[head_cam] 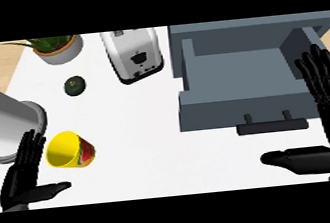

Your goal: Pick up the cup, place it into the drawer and close the drawer

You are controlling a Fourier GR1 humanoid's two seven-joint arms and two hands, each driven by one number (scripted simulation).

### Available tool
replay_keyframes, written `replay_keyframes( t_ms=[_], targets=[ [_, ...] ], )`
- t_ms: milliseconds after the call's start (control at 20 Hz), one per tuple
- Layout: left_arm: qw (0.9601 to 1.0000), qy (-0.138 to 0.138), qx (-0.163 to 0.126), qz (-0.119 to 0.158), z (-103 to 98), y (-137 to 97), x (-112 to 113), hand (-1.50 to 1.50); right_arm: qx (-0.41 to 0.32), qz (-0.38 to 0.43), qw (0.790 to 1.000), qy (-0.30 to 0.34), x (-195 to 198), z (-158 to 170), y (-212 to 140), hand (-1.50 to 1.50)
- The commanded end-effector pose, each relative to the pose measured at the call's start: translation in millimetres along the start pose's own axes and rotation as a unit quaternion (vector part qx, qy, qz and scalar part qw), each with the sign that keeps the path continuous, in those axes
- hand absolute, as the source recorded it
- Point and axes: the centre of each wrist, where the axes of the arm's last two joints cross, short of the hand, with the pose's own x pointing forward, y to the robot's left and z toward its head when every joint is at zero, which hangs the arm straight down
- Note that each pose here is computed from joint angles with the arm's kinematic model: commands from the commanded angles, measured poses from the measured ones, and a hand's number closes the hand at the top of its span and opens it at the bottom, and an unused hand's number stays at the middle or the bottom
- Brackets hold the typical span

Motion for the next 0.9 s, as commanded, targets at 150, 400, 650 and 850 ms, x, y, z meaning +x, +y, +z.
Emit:
replay_keyframes(
  t_ms=[150, 400, 650, 850],
  targets=[
    [0.9997, -0.022, 0.001, 0.012, -13.3, -7.0, -14.7, -1.5, 0.002, 0.0, 1.0, 0.002, -2.7, 0.6, -17.1, -1.5],
    [0.9995, -0.025, -0.018, 0.008, 2.6, 2.0, -21.3, -1.5, 0.016, -0.002, 1.0, 0.0, 9.3, -9.5, 9.0, -1.5],
    [0.9995, -0.028, -0.013, 0.007, -19.6, -0.3, -12.6, -1.5, 0.01, -0.008, 1.0, -0.007, 5.8, -16.7, 3.3, -1.5],
    [0.9991, -0.031, -0.02, 0.021, -8.0, -12.8, -24.6, -1.5, 0.007, -0.009, 1.0, -0.006, -9.6, 11.3, 0.3, -1.5]
  ],
)
